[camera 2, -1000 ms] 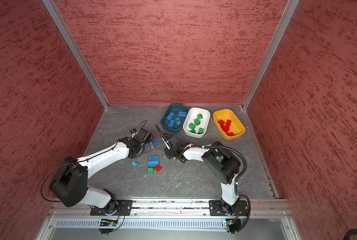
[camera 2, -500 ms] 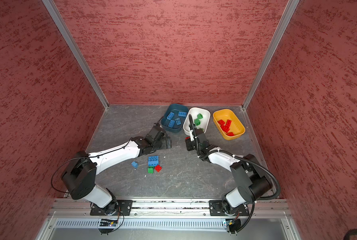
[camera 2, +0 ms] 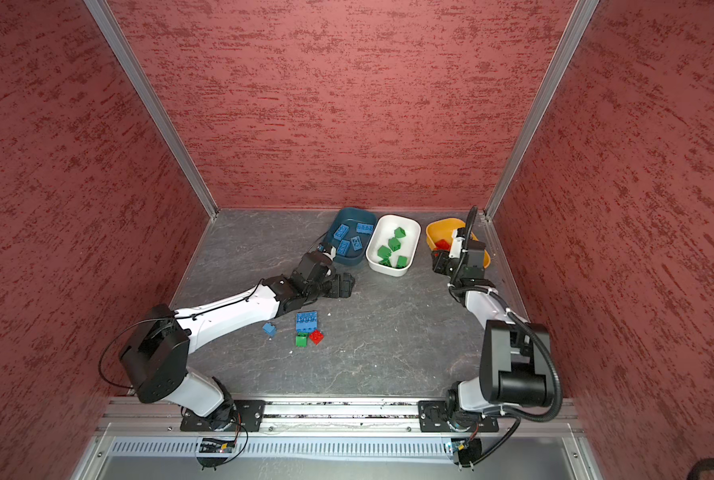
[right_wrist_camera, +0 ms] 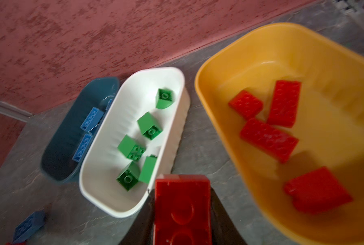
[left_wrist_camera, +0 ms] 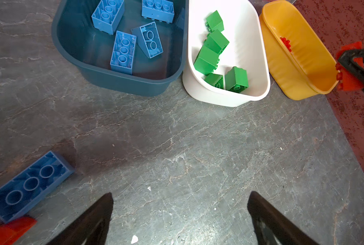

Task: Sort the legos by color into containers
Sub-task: 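Carry the red brick into the yellow bin and release it with the right gripper, then grasp a blue 2x4 brick from the pile with the left gripper while the right withdraws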

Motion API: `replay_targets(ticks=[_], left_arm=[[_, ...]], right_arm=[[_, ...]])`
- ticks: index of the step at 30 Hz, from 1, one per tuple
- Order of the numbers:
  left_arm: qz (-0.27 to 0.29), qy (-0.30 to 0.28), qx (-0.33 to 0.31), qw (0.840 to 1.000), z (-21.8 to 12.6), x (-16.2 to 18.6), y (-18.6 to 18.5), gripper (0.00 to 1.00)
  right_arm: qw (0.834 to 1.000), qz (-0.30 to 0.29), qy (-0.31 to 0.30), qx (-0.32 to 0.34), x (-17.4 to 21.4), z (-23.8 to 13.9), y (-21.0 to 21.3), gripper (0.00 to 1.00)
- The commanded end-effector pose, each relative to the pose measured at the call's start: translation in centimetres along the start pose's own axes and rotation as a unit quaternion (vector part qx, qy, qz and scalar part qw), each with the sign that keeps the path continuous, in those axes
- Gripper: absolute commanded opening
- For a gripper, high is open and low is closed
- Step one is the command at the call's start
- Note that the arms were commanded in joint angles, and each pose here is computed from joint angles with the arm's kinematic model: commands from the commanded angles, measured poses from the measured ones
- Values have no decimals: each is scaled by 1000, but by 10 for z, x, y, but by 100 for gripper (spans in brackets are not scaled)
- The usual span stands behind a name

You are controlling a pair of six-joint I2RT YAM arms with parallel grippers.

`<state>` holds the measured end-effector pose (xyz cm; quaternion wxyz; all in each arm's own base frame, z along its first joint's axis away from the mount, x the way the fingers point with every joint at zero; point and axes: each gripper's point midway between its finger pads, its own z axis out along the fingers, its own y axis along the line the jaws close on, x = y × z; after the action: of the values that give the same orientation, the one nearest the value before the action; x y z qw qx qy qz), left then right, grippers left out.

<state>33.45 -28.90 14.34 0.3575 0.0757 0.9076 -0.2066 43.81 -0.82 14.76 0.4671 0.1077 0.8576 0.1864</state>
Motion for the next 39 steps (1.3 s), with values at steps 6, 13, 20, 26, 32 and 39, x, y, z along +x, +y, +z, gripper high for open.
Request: replay_targets(ticks=[6,13,20,26,32,39], left_arm=[[1,-28,8,1000,-12,-9,2,99],[-23,-33,-20,999,-19,-2,20,99],[-49,-6,-55,997,-19,13,41,99],[-66,29,-111,991,-20,29,60,99],[-65,100,-124,985,-21,61,64,99],[-86,176,-216,957,-38,105,93,100]], right_arm=[[992,-48,54,106,-27,22,-76,22],[964,-108,101,223,-30,26,-127,24],[966,-124,94,208,-37,29,-118,51],[978,-103,66,171,-47,26,-93,68],[992,-57,5,109,-65,15,-56,85],[997,-27,-53,38,-77,-1,-13,99]])
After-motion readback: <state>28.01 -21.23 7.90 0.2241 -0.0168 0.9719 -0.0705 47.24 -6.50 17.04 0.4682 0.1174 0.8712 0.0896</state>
